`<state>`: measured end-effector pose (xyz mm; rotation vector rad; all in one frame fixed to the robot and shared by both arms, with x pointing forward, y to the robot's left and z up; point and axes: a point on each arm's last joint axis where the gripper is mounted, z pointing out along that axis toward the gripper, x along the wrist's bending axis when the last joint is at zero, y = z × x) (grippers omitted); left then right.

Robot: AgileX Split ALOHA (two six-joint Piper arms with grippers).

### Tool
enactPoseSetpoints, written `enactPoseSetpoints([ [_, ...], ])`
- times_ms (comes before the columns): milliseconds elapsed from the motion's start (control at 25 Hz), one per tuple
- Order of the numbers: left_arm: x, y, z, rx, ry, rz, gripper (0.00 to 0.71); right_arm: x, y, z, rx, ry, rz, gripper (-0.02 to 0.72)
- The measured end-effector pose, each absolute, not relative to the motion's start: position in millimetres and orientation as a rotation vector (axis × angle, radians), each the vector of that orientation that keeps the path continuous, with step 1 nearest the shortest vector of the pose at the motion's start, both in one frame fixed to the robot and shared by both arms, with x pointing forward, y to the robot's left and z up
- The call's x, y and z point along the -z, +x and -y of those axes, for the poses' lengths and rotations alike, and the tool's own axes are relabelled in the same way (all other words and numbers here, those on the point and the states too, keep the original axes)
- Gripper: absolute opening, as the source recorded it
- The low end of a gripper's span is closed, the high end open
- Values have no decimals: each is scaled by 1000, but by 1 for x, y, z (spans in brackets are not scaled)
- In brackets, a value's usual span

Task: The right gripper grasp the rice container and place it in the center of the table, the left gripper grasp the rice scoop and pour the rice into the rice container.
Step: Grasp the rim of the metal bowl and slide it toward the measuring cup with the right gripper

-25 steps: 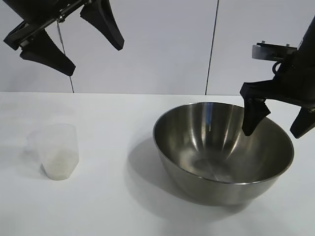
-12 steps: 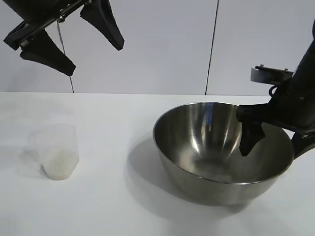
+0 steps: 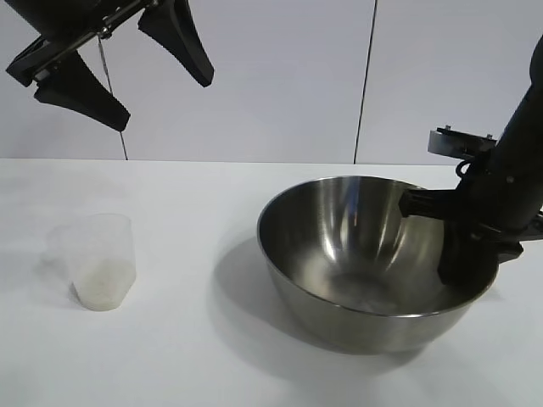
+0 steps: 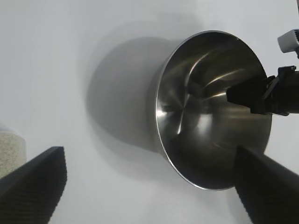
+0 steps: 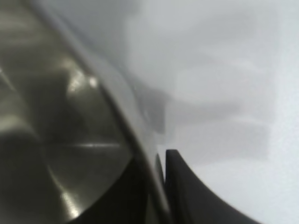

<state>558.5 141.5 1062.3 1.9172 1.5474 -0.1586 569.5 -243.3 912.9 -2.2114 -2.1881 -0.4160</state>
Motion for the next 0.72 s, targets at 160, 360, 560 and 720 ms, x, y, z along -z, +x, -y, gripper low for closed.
enactPoseSetpoints([
  [160,-1062,559,-141,159,1917,-1547,694,-916,569,238,471,-2152,2176,11],
  [360,-1062,559,-141,159,1917,-1547,694,-927,567,234,554,-2123,2151,11],
  [560,-1062,558,-141,160,1919,-1548,694,-937,566,239,579,-2136,2137,11],
  [720,-1062,558,-141,160,1919,-1548,694,-939,565,235,589,-2127,2143,11],
])
